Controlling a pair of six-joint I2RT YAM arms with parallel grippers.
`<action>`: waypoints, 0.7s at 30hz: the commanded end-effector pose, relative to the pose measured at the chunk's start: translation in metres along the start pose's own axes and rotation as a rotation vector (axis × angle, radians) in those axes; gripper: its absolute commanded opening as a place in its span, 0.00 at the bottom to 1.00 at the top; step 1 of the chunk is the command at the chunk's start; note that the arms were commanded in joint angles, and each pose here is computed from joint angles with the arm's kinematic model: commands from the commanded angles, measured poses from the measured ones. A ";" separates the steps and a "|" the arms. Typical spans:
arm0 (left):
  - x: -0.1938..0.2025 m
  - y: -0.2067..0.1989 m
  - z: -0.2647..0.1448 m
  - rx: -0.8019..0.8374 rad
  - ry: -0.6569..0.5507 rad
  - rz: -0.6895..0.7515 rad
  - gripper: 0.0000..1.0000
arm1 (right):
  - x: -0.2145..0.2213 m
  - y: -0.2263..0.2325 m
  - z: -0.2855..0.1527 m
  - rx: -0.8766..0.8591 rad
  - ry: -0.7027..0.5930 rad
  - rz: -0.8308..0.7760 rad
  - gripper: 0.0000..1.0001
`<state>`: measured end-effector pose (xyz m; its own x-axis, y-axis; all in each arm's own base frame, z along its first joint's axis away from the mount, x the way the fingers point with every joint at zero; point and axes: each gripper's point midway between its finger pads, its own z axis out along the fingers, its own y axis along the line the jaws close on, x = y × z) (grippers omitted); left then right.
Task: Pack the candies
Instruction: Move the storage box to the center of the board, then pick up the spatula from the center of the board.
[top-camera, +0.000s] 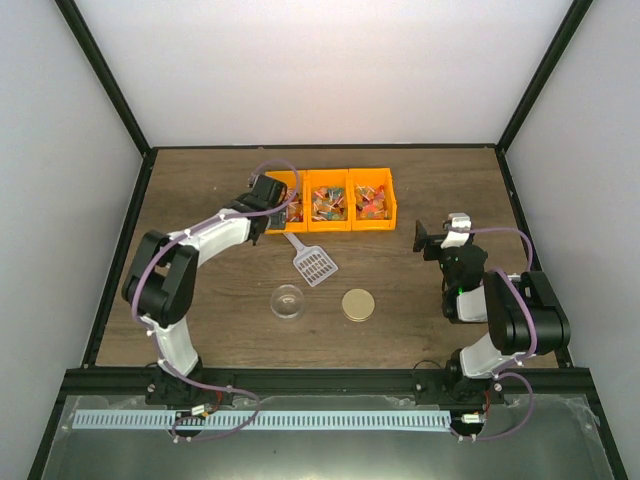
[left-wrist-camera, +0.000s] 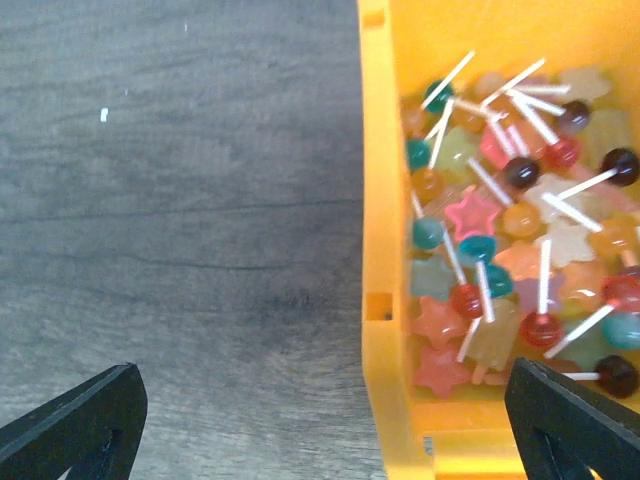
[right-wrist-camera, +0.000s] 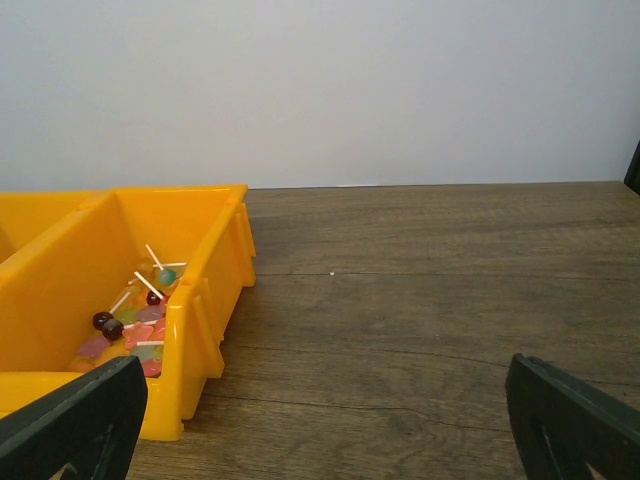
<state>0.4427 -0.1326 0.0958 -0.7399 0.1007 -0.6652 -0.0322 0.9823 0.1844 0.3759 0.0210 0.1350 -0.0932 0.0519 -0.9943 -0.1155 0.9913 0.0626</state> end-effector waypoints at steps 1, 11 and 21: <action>-0.022 -0.003 -0.023 0.083 -0.070 0.016 1.00 | -0.012 -0.003 0.001 0.009 -0.046 -0.025 1.00; -0.045 -0.007 -0.083 0.262 -0.139 -0.121 1.00 | -0.012 -0.003 0.001 0.009 -0.045 -0.025 1.00; -0.044 -0.007 -0.111 0.330 -0.114 -0.107 1.00 | -0.012 0.004 0.002 -0.033 -0.040 -0.039 1.00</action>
<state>0.4131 -0.1636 0.1897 -0.6577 -0.0242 -0.7529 0.0998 0.9879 -0.1190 0.3755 0.0244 0.1349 -0.0932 0.0416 -0.9948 -0.1360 0.9892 0.0541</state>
